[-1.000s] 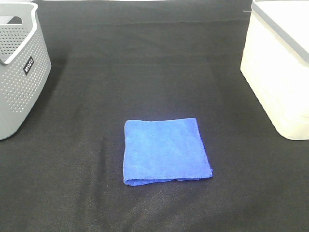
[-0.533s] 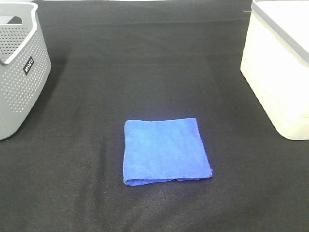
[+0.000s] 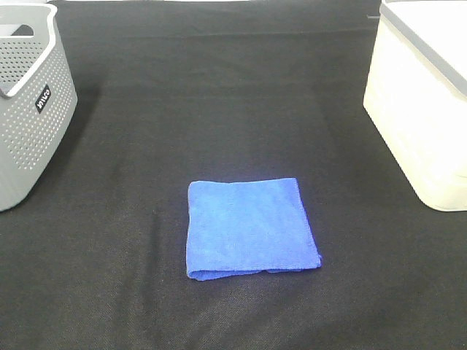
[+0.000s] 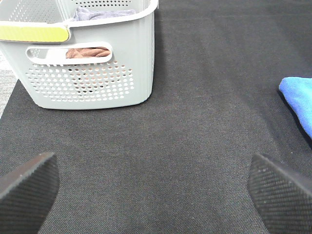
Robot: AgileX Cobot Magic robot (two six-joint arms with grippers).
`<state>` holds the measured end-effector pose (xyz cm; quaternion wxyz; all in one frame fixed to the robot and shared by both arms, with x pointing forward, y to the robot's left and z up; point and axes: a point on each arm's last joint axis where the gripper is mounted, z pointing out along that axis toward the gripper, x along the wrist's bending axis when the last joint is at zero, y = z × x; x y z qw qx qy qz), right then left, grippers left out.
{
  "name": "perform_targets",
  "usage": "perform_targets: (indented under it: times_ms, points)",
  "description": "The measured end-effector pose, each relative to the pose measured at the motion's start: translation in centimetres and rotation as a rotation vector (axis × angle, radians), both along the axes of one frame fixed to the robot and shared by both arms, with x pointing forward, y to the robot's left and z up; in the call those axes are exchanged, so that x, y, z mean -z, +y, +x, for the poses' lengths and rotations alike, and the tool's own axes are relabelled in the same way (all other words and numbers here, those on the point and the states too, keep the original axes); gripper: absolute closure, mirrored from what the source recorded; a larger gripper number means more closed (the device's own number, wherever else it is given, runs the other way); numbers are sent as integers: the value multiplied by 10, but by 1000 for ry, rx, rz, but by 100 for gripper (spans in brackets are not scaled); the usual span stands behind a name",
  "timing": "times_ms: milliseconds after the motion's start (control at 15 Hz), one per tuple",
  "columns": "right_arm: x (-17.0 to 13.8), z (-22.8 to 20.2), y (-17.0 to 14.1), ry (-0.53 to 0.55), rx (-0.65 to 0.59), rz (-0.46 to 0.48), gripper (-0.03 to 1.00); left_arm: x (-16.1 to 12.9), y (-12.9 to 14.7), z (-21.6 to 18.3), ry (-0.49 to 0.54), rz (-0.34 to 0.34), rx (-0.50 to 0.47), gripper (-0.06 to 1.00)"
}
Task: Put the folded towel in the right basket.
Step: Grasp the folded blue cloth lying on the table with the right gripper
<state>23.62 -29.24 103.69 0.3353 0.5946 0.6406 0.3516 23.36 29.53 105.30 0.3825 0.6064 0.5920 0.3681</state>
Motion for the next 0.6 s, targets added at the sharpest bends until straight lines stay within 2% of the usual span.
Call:
perform_targets:
  times_ms: [200,333,400,467,533,600]
  points:
    - [-1,0,0,3,-1,-2,2,0,0,0,0,0,0,-3]
    - [-16,8,3,136,-24,31,2,0,0,0,0,0,0,-3]
    - [-39,27,8,243,-34,106,2,0,0,0,0,0,0,-3]
    - [-57,46,12,293,-45,168,2,0,0,0,0,0,0,-3]
    - [-57,46,12,293,-45,168,2,0,0,0,0,0,0,-3]
    - [-74,63,16,318,-64,221,2,0,0,0,0,0,0,-3]
